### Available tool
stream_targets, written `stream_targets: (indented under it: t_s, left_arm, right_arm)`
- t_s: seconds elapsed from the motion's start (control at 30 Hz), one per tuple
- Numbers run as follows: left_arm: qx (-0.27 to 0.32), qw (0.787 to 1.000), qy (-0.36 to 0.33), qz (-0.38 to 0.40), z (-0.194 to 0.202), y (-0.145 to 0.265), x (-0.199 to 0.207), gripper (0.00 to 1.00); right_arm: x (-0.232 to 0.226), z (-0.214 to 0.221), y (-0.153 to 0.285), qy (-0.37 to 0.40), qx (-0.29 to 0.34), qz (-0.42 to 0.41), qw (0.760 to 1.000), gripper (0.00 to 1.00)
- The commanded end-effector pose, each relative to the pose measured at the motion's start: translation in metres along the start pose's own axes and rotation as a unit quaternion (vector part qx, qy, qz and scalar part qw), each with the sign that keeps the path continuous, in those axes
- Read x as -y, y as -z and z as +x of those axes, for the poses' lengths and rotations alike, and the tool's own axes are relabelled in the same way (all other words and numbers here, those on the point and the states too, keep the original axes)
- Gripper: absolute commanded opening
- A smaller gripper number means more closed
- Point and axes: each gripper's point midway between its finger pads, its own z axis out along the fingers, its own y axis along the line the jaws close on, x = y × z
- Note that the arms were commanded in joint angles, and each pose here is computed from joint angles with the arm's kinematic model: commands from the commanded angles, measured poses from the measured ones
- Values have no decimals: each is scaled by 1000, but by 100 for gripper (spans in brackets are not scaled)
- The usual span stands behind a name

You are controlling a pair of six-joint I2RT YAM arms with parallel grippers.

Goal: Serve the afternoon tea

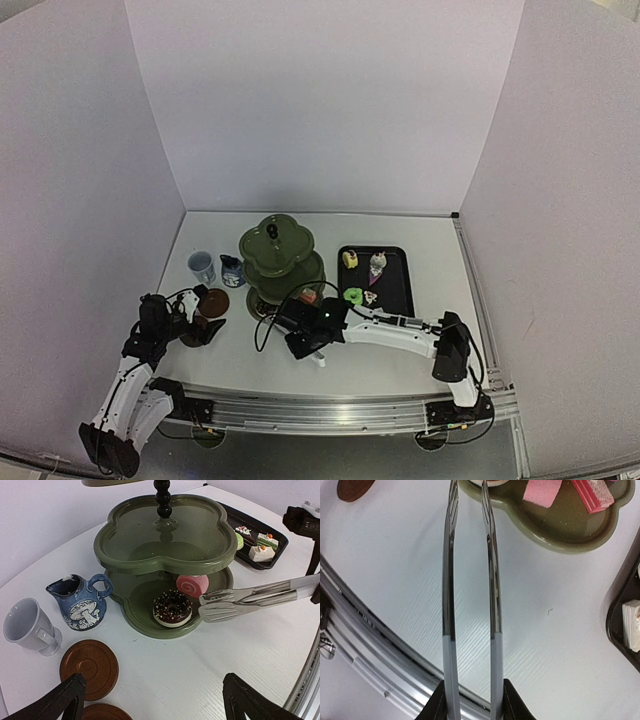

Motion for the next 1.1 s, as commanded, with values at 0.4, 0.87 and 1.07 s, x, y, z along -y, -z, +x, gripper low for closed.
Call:
stream_targets:
  t_s: [0.4, 0.87, 1.07]
  left_arm:
    - [0, 1000, 4, 23, -2, -1, 6, 96]
    - [-7, 1000, 6, 26, 1, -2, 6, 96]
    - [-9, 1000, 5, 26, 2, -2, 6, 96]
  right_arm:
    - [69, 53, 103, -128, 24, -45, 991, 29]
    - [168, 34, 82, -312, 31, 44, 949, 30]
    - [179, 37, 65, -349, 11, 60, 935, 30]
